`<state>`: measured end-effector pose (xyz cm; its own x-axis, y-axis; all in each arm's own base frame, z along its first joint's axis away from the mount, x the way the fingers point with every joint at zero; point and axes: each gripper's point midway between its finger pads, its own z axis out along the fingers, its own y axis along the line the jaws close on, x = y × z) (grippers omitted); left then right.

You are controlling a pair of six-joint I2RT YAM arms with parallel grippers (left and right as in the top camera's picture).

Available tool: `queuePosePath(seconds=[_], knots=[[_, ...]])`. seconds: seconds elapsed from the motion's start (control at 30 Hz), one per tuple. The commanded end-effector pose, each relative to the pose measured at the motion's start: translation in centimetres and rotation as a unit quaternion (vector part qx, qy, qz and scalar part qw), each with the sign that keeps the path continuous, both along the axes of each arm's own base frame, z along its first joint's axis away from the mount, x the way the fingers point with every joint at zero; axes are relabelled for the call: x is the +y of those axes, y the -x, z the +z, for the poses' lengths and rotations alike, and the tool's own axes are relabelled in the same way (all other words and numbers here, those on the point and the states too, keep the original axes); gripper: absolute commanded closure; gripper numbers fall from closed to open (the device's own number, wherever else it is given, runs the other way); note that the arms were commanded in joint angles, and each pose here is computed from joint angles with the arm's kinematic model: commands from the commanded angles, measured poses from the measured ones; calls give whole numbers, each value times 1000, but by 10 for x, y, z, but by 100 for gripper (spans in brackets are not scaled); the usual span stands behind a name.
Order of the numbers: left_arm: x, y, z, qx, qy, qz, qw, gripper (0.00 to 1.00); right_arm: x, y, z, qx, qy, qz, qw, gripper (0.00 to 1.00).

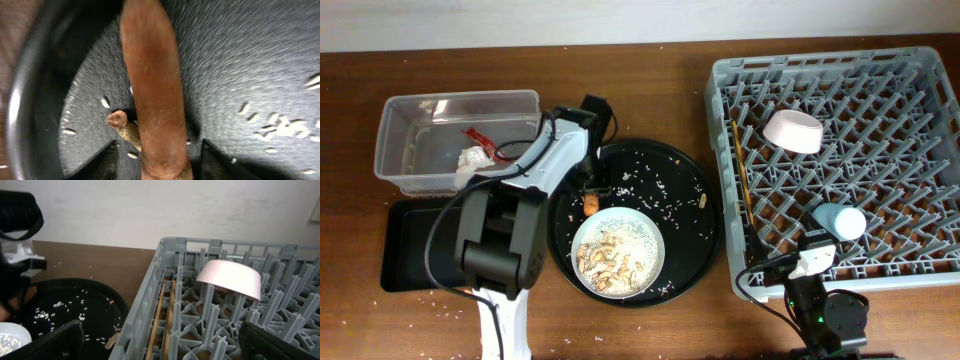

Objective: Sort waste into correct bins and load items into the dishwasher rack
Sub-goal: 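Pick the carrot with the left gripper and set it on the black tray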

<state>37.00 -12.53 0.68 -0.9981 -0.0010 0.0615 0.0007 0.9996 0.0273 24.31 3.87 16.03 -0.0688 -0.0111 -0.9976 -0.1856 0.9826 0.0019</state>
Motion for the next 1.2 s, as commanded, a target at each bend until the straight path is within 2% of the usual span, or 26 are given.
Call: queuePosePath(seconds=[0.0, 0.07, 0.1, 0.2, 0.33, 0.43, 0.53, 0.67, 0.77, 0.97, 1.17], knots=[[3, 6, 0, 1, -2, 8, 1000, 68, -1, 0, -2, -2, 3, -1, 1000, 2], [2, 2, 0, -8, 0, 8, 1000, 93, -1, 0, -2, -2, 3, -1, 1000, 2], [4, 0, 1, -11, -1, 11, 1000, 100, -1, 0, -2, -2, 3, -1, 1000, 2], [17, -11, 16, -19, 1, 30, 999, 100, -1, 0, -2, -2, 3, -1, 1000, 2], [46, -22, 70, -32, 6, 70, 997, 100, -1, 0, -2, -2, 3, -1, 1000, 2], [56, -7, 127, -50, 14, 82, 995, 100, -1, 0, -2, -2, 3, -1, 1000, 2], [64, 11, 162, -70, 16, 97, 993, 100, -1, 0, -2, -2, 3, -1, 1000, 2], [90, 44, 191, -69, -19, 159, 985, 100, -1, 0, -2, -2, 3, -1, 1000, 2], [112, 64, 194, -58, -62, 218, 972, 100, -1, 0, -2, -2, 3, -1, 1000, 2], [156, 94, 163, -24, -81, 315, 946, 100, -1, 0, -2, -2, 3, -1, 1000, 2], [199, 129, 106, 15, -56, 419, 906, 99, -1, 0, -2, -2, 3, -1, 1000, 2]])
